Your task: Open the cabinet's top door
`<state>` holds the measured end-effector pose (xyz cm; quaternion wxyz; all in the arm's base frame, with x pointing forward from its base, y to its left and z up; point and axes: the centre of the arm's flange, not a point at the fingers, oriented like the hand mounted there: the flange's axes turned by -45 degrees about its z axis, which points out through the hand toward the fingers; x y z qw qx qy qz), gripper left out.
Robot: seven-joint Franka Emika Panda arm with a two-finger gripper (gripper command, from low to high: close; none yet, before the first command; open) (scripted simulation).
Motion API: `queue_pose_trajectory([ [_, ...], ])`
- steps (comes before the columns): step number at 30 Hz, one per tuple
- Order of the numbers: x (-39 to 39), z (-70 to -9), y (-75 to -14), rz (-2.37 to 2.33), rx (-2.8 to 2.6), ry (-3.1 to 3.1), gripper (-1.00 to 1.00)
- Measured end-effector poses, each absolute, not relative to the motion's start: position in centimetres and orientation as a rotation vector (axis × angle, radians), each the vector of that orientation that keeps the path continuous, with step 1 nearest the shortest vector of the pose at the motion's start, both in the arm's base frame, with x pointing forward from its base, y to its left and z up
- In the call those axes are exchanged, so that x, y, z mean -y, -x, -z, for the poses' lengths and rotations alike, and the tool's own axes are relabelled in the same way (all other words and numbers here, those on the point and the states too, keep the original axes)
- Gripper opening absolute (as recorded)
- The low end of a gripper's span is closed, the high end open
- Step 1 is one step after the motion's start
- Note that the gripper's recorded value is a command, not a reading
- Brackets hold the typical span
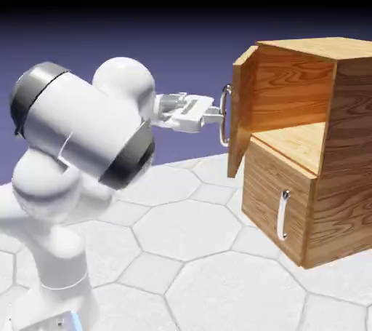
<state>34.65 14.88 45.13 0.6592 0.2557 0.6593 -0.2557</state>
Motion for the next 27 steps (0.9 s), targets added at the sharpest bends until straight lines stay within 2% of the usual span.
queue_pose_trajectory([
  [27,-31.5,-45.1,-33.9,1.009,-1.325,-1.008,-1.0],
])
